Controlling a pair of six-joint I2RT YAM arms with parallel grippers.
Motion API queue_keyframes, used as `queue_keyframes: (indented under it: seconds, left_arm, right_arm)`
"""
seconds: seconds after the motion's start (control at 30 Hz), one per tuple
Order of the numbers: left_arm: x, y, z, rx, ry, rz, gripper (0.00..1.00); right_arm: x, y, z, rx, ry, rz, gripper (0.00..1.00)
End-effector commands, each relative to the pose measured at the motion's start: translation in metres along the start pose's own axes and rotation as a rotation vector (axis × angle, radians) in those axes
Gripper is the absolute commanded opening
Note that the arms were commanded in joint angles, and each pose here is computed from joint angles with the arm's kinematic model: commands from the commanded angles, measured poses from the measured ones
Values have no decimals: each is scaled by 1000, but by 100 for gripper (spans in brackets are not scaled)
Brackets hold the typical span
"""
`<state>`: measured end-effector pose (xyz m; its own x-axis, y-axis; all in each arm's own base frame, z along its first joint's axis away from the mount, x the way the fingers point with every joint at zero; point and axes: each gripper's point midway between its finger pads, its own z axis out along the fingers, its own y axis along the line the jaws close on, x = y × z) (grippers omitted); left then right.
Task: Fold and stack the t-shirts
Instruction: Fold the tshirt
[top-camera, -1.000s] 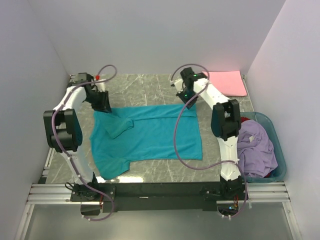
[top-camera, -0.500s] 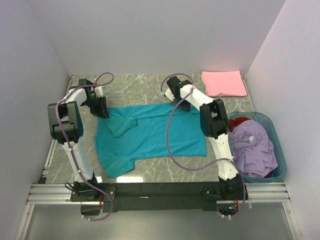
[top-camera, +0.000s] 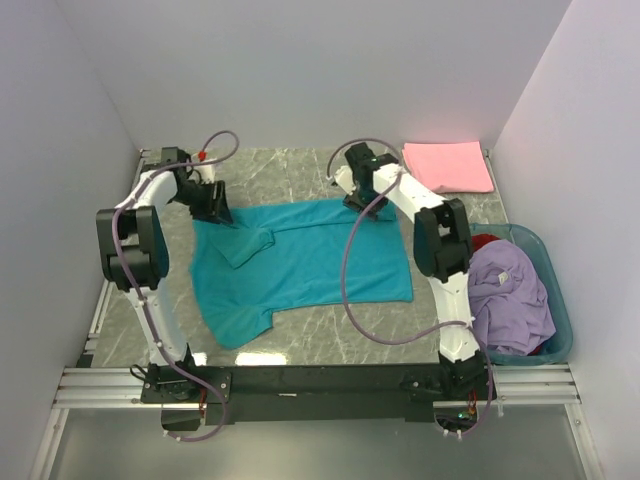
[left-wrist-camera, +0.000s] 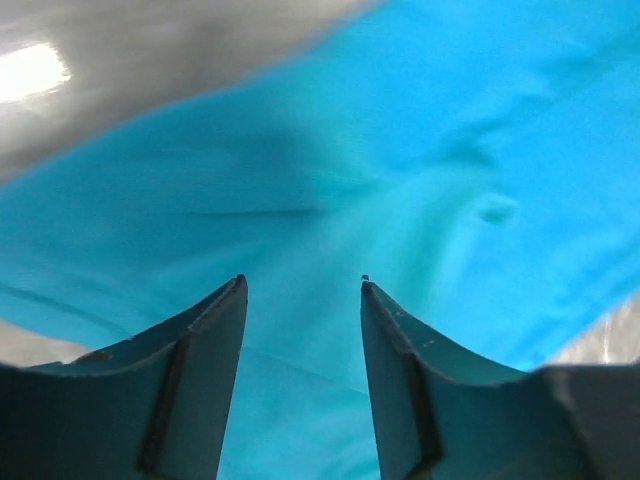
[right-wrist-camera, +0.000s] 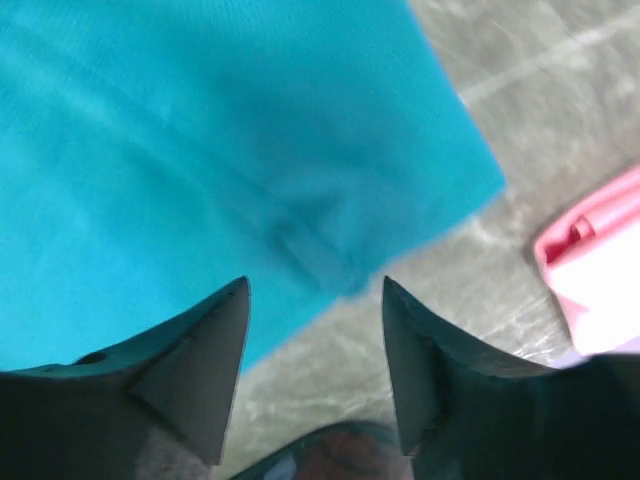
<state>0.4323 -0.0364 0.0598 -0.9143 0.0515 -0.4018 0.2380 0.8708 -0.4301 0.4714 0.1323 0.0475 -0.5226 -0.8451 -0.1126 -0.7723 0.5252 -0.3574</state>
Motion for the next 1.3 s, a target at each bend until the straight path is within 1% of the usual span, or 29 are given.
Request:
queue_keyframes:
  seconds: [0.0, 0.07, 0.17, 0.2, 0.23, 0.3, 0.43, 0.53, 0.7, 0.8, 0.87, 0.9, 0.97, 1.03, 1.07, 1.1, 1.13, 1.2, 1.23, 1.27]
  left_arm:
    - [-14, -67, -24, 101, -74, 209, 57]
    - [-7, -86, -13, 128, -44, 238, 59]
    - [-1, -95, 2, 121, -29, 247, 61]
    - [0, -97, 4, 112, -26, 252, 61]
    - [4, -94, 10, 83, -11, 257, 61]
    - [9, -101, 19, 74, 9, 277, 62]
    - [17, -101, 32, 29, 41, 286, 63]
    - [13, -97, 36, -4, 32, 284, 63]
    - [13, -99, 44, -18, 48, 283, 62]
    - [14, -100, 51, -17, 58, 288, 61]
    - [15, -99, 56, -16, 67, 281, 60]
    - [15, -99, 58, -10, 70, 278, 58]
    - [16, -99, 61, -8, 76, 275, 56]
    - [17, -98, 62, -9, 79, 278, 50]
    - [16, -98, 61, -9, 79, 280, 47]
    - [17, -98, 61, -9, 80, 279, 43]
    - [17, -98, 60, -12, 82, 283, 35]
    - [19, -97, 59, -13, 86, 285, 27]
    - [19, -98, 59, -12, 86, 289, 25]
    - [20, -97, 59, -13, 89, 287, 22]
  right_arm:
    - [-5, -17, -47, -37, -146, 15, 64]
    - [2, -16, -44, -72, -132, 2, 63]
    - [8, -10, -37, -111, -105, -27, 59]
    - [9, -9, -35, -114, -100, -37, 56]
    - [10, -9, -30, -111, -92, -41, 54]
    - [13, -8, -26, -111, -81, -54, 53]
    - [19, -3, -14, -110, -56, -79, 50]
    - [25, -1, -2, -103, -34, -92, 48]
    - [31, 1, 11, -98, -8, -104, 38]
    - [30, -2, 13, -93, -12, -101, 35]
    - [30, -2, 13, -93, -14, -99, 31]
    - [30, -2, 13, -91, -16, -99, 30]
    - [29, -3, 13, -91, -21, -98, 25]
    - [28, -3, 12, -89, -23, -99, 22]
    - [28, -4, 12, -88, -24, -99, 19]
    - [28, -5, 11, -86, -26, -100, 17]
    - [29, -5, 11, -83, -25, -100, 15]
    - [29, -6, 10, -78, -23, -105, 10]
    - [29, -7, 10, -76, -23, -104, 8]
    - [29, -8, 10, -70, -20, -107, 1]
